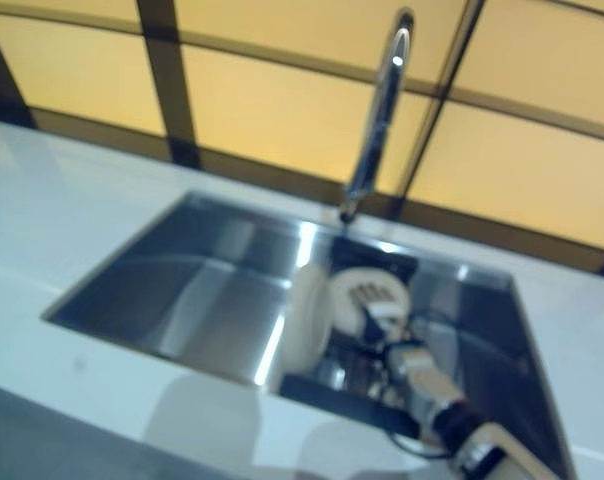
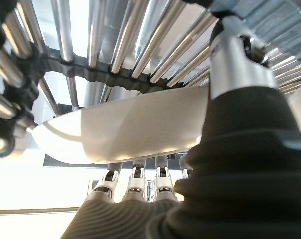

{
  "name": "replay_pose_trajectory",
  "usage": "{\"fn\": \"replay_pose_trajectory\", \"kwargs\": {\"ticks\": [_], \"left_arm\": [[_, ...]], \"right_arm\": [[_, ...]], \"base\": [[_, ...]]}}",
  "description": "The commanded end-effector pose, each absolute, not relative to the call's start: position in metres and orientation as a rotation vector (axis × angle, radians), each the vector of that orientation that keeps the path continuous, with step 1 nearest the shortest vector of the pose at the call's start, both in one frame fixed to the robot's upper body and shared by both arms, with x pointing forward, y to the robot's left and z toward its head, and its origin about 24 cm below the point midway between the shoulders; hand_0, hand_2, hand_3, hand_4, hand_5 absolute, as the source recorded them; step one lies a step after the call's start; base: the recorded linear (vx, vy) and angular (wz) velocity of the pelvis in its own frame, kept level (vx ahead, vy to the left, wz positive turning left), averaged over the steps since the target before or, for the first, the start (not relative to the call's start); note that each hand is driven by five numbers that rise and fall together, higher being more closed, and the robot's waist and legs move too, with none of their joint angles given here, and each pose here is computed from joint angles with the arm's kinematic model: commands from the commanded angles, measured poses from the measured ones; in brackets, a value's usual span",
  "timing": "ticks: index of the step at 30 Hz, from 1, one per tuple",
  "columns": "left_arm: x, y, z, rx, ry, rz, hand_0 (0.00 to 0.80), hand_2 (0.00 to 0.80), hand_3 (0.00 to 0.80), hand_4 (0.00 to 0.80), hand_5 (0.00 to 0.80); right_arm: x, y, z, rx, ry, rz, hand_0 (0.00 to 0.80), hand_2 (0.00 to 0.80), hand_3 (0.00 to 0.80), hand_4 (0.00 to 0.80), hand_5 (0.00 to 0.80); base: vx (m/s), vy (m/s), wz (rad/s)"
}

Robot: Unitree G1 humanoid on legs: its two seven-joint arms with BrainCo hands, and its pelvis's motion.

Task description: Take plates into dishwasher

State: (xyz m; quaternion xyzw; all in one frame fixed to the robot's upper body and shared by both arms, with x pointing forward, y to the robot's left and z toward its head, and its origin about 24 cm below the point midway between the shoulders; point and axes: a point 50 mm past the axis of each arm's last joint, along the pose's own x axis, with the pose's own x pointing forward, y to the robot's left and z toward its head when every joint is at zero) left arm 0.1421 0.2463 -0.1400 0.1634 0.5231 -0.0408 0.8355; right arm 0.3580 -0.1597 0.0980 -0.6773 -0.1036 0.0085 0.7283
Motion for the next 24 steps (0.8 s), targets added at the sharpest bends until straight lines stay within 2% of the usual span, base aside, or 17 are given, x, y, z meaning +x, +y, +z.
{"fn": "replay_pose_trajectory", "kwargs": {"ticks": [1, 6, 9, 11, 13, 17, 20, 21, 24], "left_arm": [[0.1545, 0.2408, -0.1381, 0.388, 1.092, -0.131, 0.0, 0.0, 0.0, 0.0, 0.0], [0.1553, 0.2407, -0.1377, 0.387, 1.088, -0.129, 0.0, 0.0, 0.0, 0.0, 0.0], [0.1561, 0.2399, -0.1377, 0.387, 1.087, -0.131, 0.0, 0.0, 0.0, 0.0, 0.0], [0.1561, 0.2394, -0.1377, 0.385, 1.085, -0.132, 0.0, 0.0, 0.0, 0.0, 0.0], [0.1559, 0.2393, -0.1377, 0.385, 1.085, -0.134, 0.0, 0.0, 0.0, 0.0, 0.0], [0.1562, 0.2393, -0.1376, 0.384, 1.082, -0.137, 0.0, 0.0, 0.0, 0.0, 0.0], [0.1564, 0.2396, -0.1374, 0.383, 1.082, -0.136, 0.0, 0.0, 0.0, 0.0, 0.0], [0.1562, 0.2393, -0.1376, 0.382, 1.083, -0.135, 0.0, 0.0, 0.0, 0.0, 0.0], [0.1562, 0.24, -0.1375, 0.384, 1.083, -0.135, 0.0, 0.0, 0.0, 0.0, 0.0]], "right_arm": [[0.3671, -0.1723, 0.1053, -1.559, -0.193, -0.061, 0.0, 0.0, 0.0, 0.0, 0.0], [0.3685, -0.1762, 0.1044, -1.556, -0.168, -0.081, 0.0, 0.0, 0.0, 0.0, 0.0], [0.3698, -0.1773, 0.1057, -1.553, -0.164, -0.091, 0.245, 0.245, 0.245, 0.245, 0.245], [0.3705, -0.1778, 0.1073, -1.554, -0.165, -0.096, 0.285, 0.285, 0.285, 0.285, 0.285], [0.3707, -0.1784, 0.1081, -1.554, -0.166, -0.1, 0.292, 0.292, 0.292, 0.292, 0.292], [0.3708, -0.1792, 0.1091, -1.55, -0.172, -0.108, 0.264, 0.264, 0.264, 0.264, 0.264], [0.3706, -0.1796, 0.1099, -1.547, -0.179, -0.112, 0.342, 0.342, 0.342, 0.342, 0.342], [0.3706, -0.1796, 0.1095, -1.547, -0.18, -0.112, 0.433, 0.433, 0.433, 0.433, 0.433], [0.3702, -0.1807, 0.1084, -1.541, -0.183, -0.112, 0.464, 0.464, 0.464, 0.464, 0.464]], "base": [[0.0, 0.0, 0.0], [0.0, 0.0, 0.0], [0.0, 0.0, 0.0], [0.0, 0.0, 0.0], [0.0, 0.0, 0.0], [0.0, 0.0, 0.0], [0.0, 0.0, 0.0], [0.0, 0.0, 0.0], [0.0, 0.0, 0.0]]}}
